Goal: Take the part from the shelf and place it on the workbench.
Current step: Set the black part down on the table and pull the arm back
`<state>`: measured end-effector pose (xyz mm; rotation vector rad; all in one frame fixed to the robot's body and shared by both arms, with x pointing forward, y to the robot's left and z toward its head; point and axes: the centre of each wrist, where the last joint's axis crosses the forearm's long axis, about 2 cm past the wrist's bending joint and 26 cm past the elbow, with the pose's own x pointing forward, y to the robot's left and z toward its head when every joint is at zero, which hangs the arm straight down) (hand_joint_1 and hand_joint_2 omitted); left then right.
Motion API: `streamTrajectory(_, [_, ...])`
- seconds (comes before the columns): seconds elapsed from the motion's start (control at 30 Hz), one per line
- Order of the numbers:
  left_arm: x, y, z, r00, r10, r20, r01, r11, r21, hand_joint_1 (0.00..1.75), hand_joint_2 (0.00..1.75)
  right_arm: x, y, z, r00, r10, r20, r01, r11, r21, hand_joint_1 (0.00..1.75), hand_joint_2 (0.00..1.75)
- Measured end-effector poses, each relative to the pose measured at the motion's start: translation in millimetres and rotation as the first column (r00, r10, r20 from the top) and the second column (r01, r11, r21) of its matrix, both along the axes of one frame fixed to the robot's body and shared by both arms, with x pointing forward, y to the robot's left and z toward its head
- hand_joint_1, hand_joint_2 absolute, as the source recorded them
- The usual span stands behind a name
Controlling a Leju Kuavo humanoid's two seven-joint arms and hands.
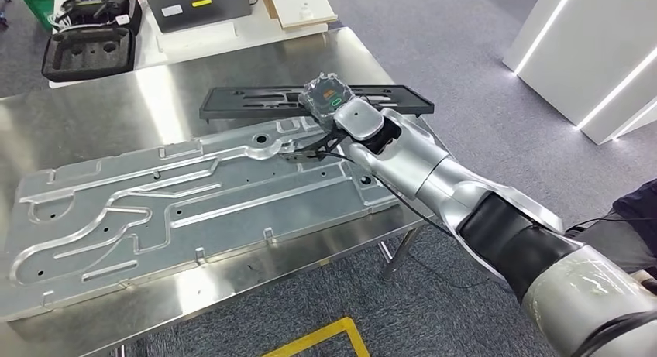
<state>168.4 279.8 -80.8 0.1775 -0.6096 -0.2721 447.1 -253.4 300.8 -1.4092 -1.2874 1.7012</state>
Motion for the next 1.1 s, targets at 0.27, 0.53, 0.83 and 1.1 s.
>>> streamTrajectory(0.27, [85.8, -25.2, 42.5, 0.983, 0.182, -0.014, -0.181, 0.983, 0.042, 0.00, 1.75, 2.6, 75.4, -28.2, 0.974, 0.225, -0.010, -0.225, 0.974, -0.031, 1.75, 1.75])
streamTrajectory(0.53, [86.3, -29.9, 43.1, 0.984, 0.180, -0.001, -0.180, 0.983, 0.034, 0.00, 1.75, 0.3, 109.7, -24.1, 0.899, 0.418, 0.129, -0.416, 0.908, -0.045, 1.75, 1.75])
streamTrajectory(0.83, [86.3, -32.9, 43.3, 0.984, 0.176, 0.000, -0.176, 0.984, 0.036, 0.00, 1.75, -9.1, 131.3, -39.9, 0.865, 0.490, 0.108, -0.487, 0.872, -0.054, 1.75, 1.75])
streamTrajectory(1.1, [96.5, -48.4, 51.4, 0.986, 0.164, 0.018, -0.164, 0.986, 0.025, 0.00, 0.44, -10.0, 136.8, -41.7, 0.866, 0.488, 0.111, -0.482, 0.873, -0.075, 0.00, 0.00])
